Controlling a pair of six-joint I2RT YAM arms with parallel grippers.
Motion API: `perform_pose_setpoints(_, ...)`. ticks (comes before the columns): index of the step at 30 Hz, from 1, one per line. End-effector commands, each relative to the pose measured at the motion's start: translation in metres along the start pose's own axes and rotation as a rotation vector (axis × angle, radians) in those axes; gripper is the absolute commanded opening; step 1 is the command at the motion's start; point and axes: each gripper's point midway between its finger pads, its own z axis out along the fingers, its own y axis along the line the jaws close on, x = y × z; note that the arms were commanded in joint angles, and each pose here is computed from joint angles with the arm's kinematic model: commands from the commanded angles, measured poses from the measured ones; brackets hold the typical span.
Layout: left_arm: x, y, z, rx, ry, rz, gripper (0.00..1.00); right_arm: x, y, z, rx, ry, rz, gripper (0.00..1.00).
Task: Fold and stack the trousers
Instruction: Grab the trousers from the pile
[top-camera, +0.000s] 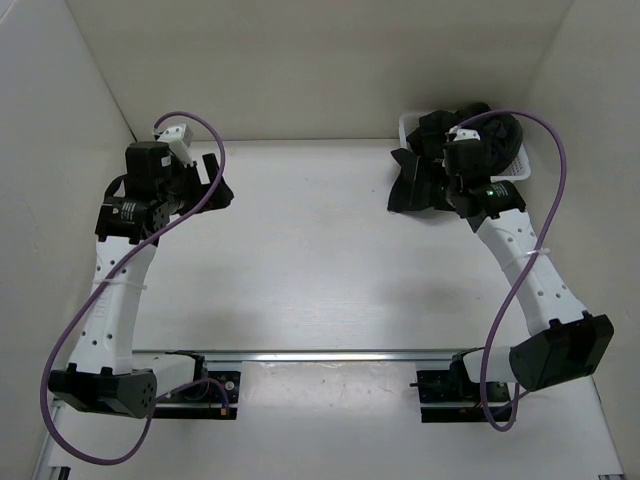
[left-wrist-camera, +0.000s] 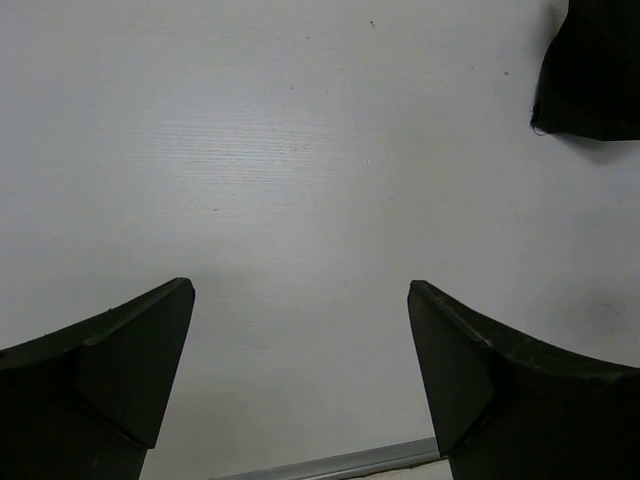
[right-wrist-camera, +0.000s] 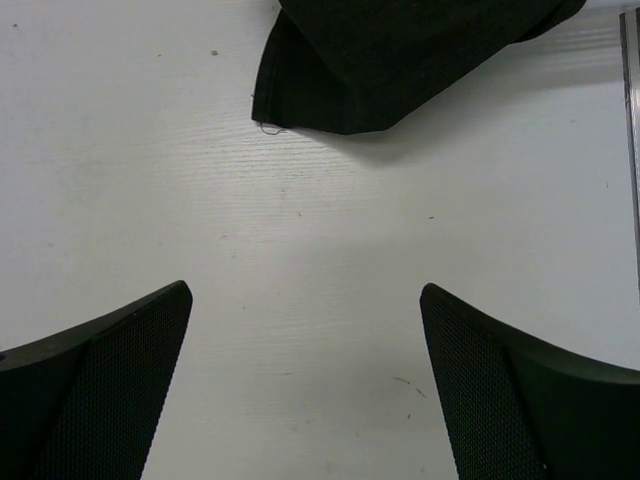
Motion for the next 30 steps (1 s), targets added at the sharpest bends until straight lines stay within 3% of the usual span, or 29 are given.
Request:
perform_pose_setpoints(1,0.0,-0.011,-0.009,0.056,-0.018,-0.002,1.0,-0.006,-0.006,-0.009,0.033,-0.046,0.048,1.0)
perform_pose_setpoints(8,0.007,-0.011,-0.014,0.066,-0.019,-0.002,1.0,-0.007,-0.023,-0.023,0.103,-0.074,0.052,1.0)
perform_pose_setpoints(12,0.014,-0.012,-0.013,0.072,-0.005,-0.013,1.0,-0.01,-0.05,-0.026,0.252,-0.104,0.022,1.0)
perform_pose_setpoints(15,0.019,-0.01,-0.007,0.066,0.019,-0.016,1.0,-0.043,-0.056,-0.023,0.277,-0.179,0.029,0.96)
perform_pose_setpoints(16,0.018,-0.009,-0.002,0.065,0.022,-0.017,1.0,-0.044,-0.069,-0.008,0.293,-0.127,0.063,0.92)
perform_pose_setpoints(19,0.022,-0.003,0.005,0.028,0.038,-0.014,1.0,-0.072,-0.087,0.024,0.215,-0.057,0.221,0.92)
perform_pose_setpoints(21,0.024,0.0,0.015,0.012,0.054,-0.016,1.0,-0.082,-0.094,0.045,0.185,-0.023,0.264,0.94)
perform_pose_setpoints(22,0.02,-0.001,0.013,0.015,0.044,-0.015,1.0,-0.074,-0.107,0.077,0.203,0.04,0.298,0.96)
perform_pose_setpoints(24,0.021,0.0,0.021,0.01,0.065,-0.018,1.0,-0.097,-0.124,0.089,0.221,0.027,0.336,1.0)
perform_pose_setpoints(26,0.023,0.003,0.026,-0.003,0.077,-0.019,1.0,-0.081,-0.138,0.133,0.254,0.122,0.347,1.0)
perform_pose_setpoints(27,0.026,0.001,0.032,-0.001,0.097,-0.015,1.0,-0.104,-0.143,0.135,0.244,0.068,0.37,1.0)
perform_pose_setpoints(28,0.024,0.003,0.034,-0.016,0.095,-0.015,1.0,-0.093,-0.154,0.165,0.248,0.111,0.385,1.0)
perform_pose_setpoints(30,0.03,0.006,0.045,-0.026,0.132,-0.028,1.0,-0.094,-0.161,0.184,0.209,0.119,0.426,1.0)
